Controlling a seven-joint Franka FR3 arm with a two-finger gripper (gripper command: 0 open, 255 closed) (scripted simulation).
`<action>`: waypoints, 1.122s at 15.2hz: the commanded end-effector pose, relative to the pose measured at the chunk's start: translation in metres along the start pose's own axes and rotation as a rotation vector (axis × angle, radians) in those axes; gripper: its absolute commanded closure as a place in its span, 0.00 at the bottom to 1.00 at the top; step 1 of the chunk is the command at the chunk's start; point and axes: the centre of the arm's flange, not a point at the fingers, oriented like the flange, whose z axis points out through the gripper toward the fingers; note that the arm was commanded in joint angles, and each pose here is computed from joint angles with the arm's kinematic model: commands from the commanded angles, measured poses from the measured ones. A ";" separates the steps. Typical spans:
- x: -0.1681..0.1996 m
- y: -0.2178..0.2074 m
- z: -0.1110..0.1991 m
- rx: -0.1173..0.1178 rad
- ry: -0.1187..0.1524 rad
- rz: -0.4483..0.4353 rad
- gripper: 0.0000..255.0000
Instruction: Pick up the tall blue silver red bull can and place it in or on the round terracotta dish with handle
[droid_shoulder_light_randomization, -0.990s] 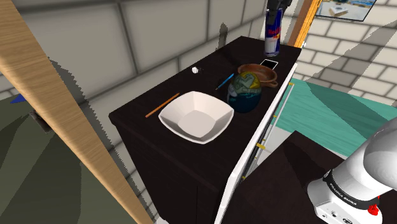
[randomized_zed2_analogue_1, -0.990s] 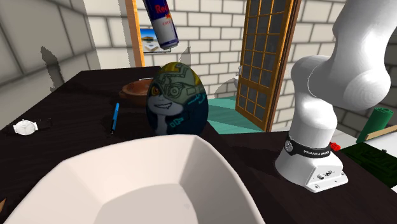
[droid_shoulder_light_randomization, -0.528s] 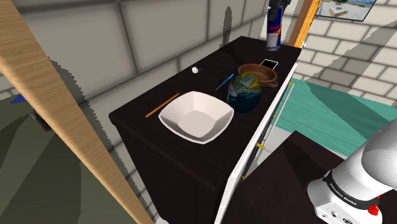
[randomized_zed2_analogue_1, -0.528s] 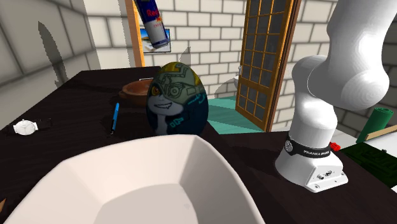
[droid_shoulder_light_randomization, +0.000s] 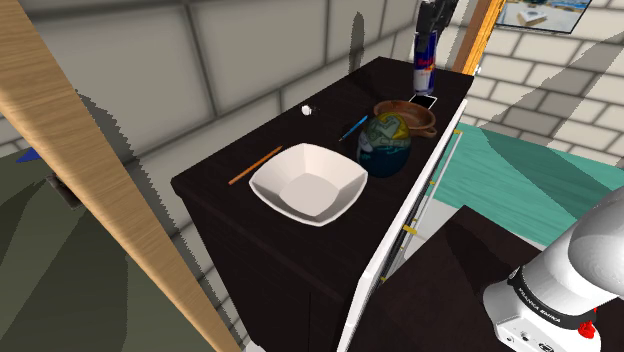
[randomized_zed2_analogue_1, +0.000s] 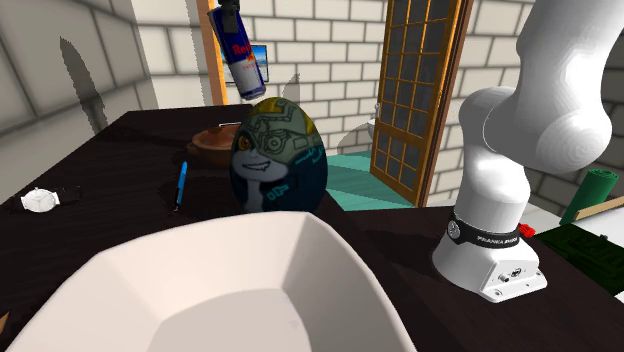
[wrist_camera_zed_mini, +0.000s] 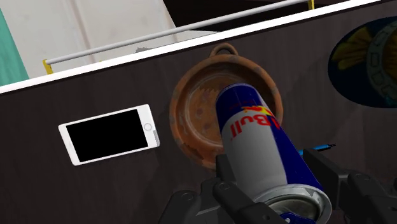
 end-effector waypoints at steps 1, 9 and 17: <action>0.000 0.001 0.010 0.000 0.001 0.000 1.00; 0.000 0.001 0.052 0.000 0.001 0.000 1.00; 0.000 0.001 0.064 0.000 0.001 0.000 1.00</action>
